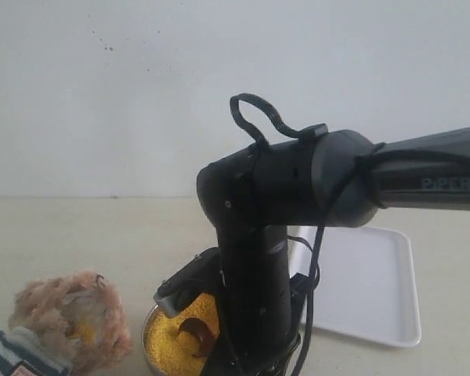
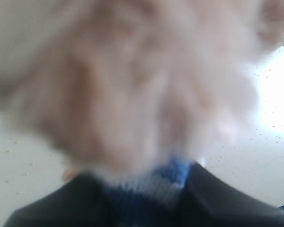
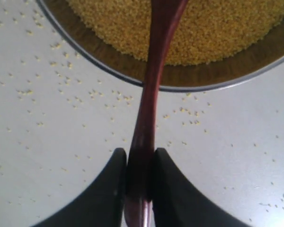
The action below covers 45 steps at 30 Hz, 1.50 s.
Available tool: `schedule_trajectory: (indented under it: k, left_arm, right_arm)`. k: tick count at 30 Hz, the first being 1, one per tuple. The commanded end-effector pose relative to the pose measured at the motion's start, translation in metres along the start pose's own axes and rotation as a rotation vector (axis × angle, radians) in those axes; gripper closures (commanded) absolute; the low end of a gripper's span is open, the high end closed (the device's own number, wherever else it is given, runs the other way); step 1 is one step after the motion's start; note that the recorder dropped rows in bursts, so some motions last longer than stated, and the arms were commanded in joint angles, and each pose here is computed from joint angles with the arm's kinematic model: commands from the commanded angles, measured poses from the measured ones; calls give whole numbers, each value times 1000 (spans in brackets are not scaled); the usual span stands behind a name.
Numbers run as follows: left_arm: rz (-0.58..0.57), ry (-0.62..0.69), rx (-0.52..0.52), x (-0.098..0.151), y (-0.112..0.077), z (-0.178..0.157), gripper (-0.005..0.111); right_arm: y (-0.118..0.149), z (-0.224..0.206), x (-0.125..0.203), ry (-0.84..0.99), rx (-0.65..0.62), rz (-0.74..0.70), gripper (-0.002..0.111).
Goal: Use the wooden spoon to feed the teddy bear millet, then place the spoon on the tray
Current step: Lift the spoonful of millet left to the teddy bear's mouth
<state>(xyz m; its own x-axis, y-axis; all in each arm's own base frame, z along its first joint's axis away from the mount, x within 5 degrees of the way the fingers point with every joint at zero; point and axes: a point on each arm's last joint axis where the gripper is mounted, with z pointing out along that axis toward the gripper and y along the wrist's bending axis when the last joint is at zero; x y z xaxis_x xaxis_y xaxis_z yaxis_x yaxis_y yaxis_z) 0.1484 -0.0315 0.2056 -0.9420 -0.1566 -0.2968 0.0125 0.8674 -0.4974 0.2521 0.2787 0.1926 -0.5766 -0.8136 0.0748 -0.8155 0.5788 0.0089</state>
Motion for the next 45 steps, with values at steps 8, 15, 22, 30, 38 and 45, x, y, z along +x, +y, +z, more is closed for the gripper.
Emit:
schedule_trajectory:
  k: [8,15,22,30,38,45]
  left_arm:
    - [0,-7,20,-2,-3,-2,103]
    - [0,-7,20,-2,-3,-2,103]
    - [0,4,25,-1,-3,-2,103]
    - [0,7,27,0,-3,-2,103]
    - [0,7,27,0,-3,-2,103]
    - [0,7,27,0,-3,-2,103]
  right_arm:
    - [-12,-24,8,-79,-100,20,104]
    - [-27,-44,18,-143,-126,77,104]
    - [-36,-62,21,-272,-391,160,104]
    - [-35,-67,23,-288,-404,164,104]
    - [-31,-81,28,-334,-414,140,104]
    - [-2,-94,28,-373,-461,45,104]
